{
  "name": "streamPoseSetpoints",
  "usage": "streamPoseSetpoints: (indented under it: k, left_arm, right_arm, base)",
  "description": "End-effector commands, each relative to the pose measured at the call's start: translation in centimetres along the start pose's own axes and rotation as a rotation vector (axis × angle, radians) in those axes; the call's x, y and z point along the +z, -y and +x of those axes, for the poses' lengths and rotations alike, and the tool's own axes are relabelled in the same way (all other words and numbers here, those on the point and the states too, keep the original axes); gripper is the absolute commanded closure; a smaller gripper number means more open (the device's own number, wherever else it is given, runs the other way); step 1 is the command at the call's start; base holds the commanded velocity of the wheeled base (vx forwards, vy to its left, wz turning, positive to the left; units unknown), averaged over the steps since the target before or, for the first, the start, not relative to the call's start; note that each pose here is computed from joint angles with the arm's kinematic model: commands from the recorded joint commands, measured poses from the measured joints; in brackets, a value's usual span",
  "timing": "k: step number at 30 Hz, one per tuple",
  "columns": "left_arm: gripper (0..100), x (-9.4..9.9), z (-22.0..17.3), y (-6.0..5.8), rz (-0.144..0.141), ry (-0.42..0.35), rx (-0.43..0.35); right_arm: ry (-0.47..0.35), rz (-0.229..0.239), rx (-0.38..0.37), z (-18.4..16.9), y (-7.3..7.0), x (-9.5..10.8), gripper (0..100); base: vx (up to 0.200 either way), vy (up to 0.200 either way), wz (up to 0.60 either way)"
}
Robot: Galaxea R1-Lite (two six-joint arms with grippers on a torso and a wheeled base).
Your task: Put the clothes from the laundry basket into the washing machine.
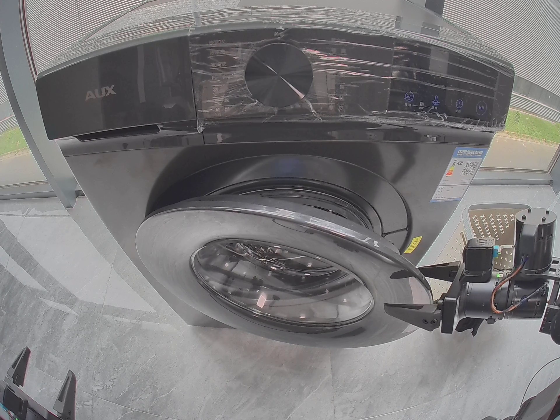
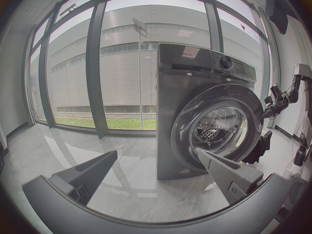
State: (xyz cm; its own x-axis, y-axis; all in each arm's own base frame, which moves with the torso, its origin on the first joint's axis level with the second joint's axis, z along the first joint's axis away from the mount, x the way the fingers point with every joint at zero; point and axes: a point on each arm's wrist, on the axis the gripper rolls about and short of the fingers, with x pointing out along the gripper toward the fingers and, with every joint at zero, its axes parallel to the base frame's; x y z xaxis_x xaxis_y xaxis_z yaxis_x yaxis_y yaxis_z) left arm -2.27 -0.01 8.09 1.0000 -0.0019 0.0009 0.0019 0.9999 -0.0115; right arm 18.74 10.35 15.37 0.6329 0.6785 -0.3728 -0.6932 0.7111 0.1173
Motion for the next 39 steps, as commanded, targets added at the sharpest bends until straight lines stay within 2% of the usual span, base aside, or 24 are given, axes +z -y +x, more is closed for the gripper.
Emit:
streamPoseSetpoints:
  k: [1,6,13,19,26,32,34,39]
  left_arm:
    - [0,-0.5,0.0,0.0,-0.001,0.001,0.0]
    - [0,-0.5,0.0,0.0,-0.002,0.001,0.0]
    - [0,-0.5,0.0,0.0,-0.002,-0.001,-0.001]
    - [0,-0.5,0.0,0.0,-0.001,0.001,-0.001]
    - [0,-0.5,0.0,0.0,-0.001,-0.001,-0.001]
    - [0,-0.5,0.0,0.0,-0.001,0.001,-0.001]
    - [0,-0.5,0.0,0.0,-0.001,0.001,-0.001]
    - [0,-0.5,0.0,0.0,-0.001,0.001,-0.001]
  right_arm:
    - [0.009,-0.003,-0.006,0.3,0.1,0.4,0]
    - [-0.025,-0.004,-0.009,0.8,-0.2,-0.2,0]
    - [-0.036,-0.025,0.043,-0.2,-1.8,-1.1,0]
    - [-0.017,-0.02,0.022,-0.3,-1.4,-0.7,0]
    - [-0.04,-0.012,-0.01,0.7,-0.9,-0.7,0]
    - [-0.057,-0.014,0.002,0.8,-1.2,-1.1,0]
    - [-0.074,-0.02,0.029,0.6,-1.9,-1.7,0]
    - [-0.074,-0.018,0.027,0.2,-1.9,-2.0,0]
  base:
    - [0.0,0.0,0.0]
    - [0.0,0.0,0.0]
    - [-0.086,0.0,0.0]
    - [0.0,0.0,0.0]
    - [0.0,0.0,0.0]
    - [-0.2,0.0,0.0]
    - [0.0,0.0,0.0]
    - [0.0,0.0,0.0]
